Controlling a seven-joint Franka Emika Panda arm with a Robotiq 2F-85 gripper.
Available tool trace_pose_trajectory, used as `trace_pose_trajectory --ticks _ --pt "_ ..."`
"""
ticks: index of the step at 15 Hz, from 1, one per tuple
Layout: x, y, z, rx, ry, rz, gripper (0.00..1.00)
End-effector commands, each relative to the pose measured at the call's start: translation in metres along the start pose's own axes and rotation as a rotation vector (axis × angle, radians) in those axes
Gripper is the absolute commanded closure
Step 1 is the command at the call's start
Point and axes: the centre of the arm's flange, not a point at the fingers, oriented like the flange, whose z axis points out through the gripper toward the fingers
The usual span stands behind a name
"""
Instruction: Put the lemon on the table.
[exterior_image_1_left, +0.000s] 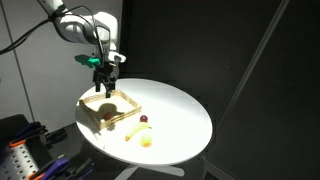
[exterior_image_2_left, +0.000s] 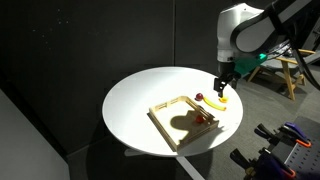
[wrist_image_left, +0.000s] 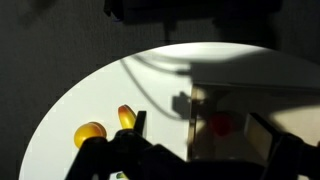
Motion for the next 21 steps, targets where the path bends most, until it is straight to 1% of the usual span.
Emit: trace_pose_trajectory --ticks 1,5,12,15,18,19,21 --pt "-0.021 0.007 -0.027 0.010 -0.007 -0.014 0.00" --pt "-0.032 0.014 -0.044 0.030 0.001 -0.028 0.00" --pt "-0.048 0.027 -0.060 0.136 0.042 -0.090 0.00" --pt "-0.055 0.030 -0.064 0.163 0.070 -0.109 0.00" --pt "-0.058 0.034 -0.067 0.171 0.090 -0.114 0.00" --pt "-0.048 0.026 -0.063 0.147 0.062 -0.102 0.00" --pt "-0.048 0.026 -0.063 0.147 0.064 -0.103 0.00"
